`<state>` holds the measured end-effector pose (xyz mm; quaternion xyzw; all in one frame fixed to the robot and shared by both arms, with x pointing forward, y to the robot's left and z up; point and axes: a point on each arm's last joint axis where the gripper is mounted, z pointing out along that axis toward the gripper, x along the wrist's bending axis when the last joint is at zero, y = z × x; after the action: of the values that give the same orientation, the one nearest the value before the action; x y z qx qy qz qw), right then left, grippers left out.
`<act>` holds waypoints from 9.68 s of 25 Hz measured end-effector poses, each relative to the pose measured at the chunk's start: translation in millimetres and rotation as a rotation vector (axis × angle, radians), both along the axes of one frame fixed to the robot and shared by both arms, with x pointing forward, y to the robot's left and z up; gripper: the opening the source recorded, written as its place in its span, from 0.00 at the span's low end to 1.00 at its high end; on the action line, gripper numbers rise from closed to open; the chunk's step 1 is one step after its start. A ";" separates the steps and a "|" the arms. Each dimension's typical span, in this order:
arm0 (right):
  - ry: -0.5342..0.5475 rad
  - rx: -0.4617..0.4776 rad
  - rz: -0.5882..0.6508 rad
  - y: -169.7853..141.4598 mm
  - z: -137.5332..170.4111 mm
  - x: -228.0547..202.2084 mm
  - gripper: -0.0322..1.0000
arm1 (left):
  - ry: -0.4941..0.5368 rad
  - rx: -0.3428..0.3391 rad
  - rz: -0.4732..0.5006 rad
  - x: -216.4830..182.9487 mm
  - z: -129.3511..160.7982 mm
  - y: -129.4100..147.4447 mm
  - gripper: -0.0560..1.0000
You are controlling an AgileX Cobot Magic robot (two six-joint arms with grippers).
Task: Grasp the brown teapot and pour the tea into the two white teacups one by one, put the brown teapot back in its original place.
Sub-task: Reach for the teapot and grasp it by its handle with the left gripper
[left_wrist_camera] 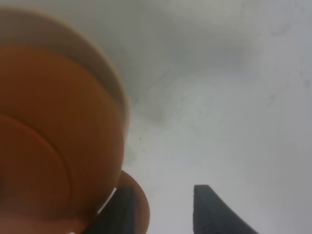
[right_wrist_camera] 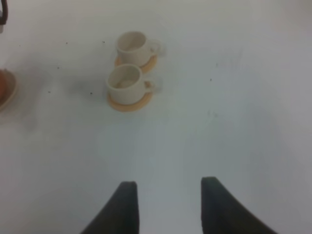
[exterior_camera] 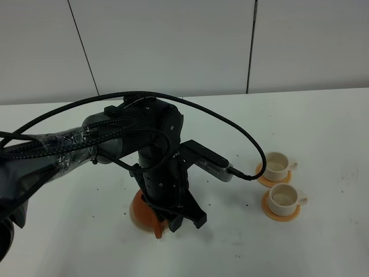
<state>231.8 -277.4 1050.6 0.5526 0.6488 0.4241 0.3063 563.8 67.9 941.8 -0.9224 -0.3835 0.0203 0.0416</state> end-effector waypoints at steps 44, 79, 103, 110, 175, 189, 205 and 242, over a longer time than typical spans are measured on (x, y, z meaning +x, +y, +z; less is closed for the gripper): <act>0.000 0.001 0.000 0.0 0.0 0.0 0.32 | -0.045 0.210 -0.085 5.4 3.3 19.0 0.39; 0.000 0.000 0.000 0.0 0.0 0.0 0.32 | -0.106 0.186 0.058 11.0 29.5 37.5 0.39; 0.000 0.001 -0.001 0.0 0.0 0.0 0.32 | -0.042 0.160 -0.036 17.8 21.3 47.9 0.39; 0.000 0.001 -0.001 0.0 0.0 0.0 0.32 | -0.034 0.159 -0.058 20.1 20.8 52.1 0.39; 0.000 0.000 0.000 0.0 0.0 0.0 0.32 | -0.007 0.170 -0.004 19.4 -18.9 54.0 0.35; 0.000 0.000 0.000 0.0 0.0 0.0 0.32 | -0.021 0.157 -0.004 20.7 -19.3 52.9 0.22; 0.000 0.001 0.000 0.0 0.0 0.0 0.32 | -0.038 0.141 -0.024 22.4 -19.6 51.6 0.21; 0.000 0.000 0.000 0.0 0.0 0.0 0.32 | -0.154 0.046 -0.025 24.3 8.8 47.9 0.21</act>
<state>231.8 -277.4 1050.6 0.5528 0.6486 0.4242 0.3062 588.0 115.8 950.6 -0.9247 -0.3745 -0.0603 0.0333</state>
